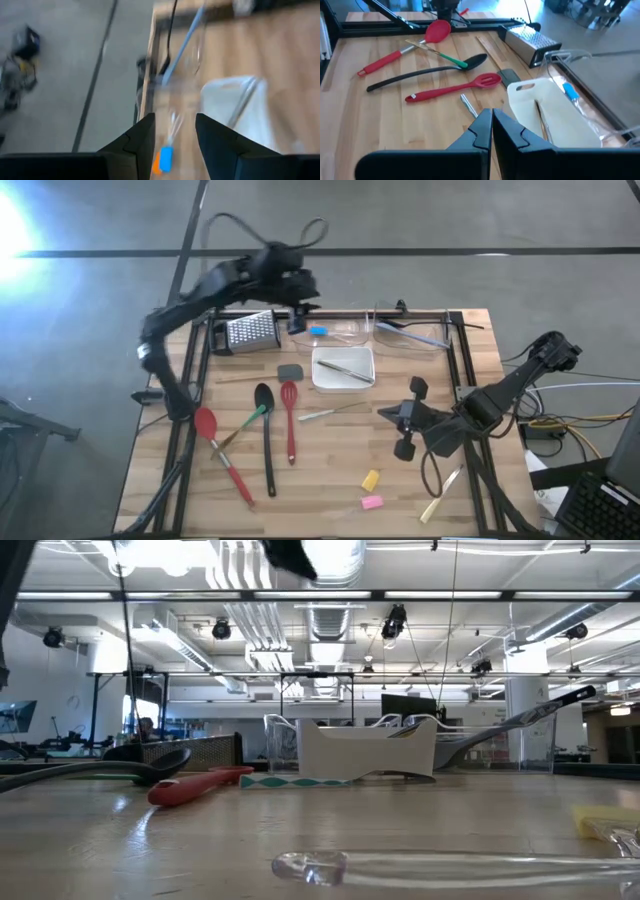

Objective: Pick & Place Kitchen Items
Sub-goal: Put the white table knife into the white bin

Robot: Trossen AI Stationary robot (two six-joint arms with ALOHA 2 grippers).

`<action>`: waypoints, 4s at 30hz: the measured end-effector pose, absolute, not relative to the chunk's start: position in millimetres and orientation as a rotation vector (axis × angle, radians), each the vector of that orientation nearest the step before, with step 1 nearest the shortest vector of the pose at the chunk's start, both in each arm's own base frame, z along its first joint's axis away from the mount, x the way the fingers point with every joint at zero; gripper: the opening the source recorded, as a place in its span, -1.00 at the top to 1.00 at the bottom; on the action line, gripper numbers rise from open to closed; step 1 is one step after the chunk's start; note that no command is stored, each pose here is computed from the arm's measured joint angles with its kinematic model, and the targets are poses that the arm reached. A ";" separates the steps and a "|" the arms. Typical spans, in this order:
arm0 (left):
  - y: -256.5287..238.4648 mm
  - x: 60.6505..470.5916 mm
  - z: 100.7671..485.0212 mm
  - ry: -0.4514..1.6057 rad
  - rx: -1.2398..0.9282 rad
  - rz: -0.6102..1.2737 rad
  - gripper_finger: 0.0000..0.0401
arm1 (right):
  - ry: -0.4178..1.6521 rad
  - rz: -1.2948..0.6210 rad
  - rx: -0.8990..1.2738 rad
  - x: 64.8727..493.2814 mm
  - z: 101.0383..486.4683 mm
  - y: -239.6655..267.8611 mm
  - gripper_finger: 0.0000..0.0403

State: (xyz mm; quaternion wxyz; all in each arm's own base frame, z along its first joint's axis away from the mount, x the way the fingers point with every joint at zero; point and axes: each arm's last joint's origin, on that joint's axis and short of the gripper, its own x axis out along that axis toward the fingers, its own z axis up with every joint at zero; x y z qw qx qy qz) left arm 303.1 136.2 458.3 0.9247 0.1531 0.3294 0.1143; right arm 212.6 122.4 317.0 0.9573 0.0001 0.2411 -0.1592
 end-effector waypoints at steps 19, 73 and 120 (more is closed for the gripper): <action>-22.9 227.5 463.2 0.650 0.270 0.120 0.36 | 0.447 -0.285 -0.056 214.0 343.5 123.4 0.96; -41.5 328.3 176.1 1.052 -0.103 0.192 0.07 | 0.443 -0.300 -0.106 213.9 343.7 122.7 0.96; -30.4 338.8 285.8 1.172 0.039 0.011 0.81 | 0.446 -0.292 -0.099 213.9 343.4 123.0 0.96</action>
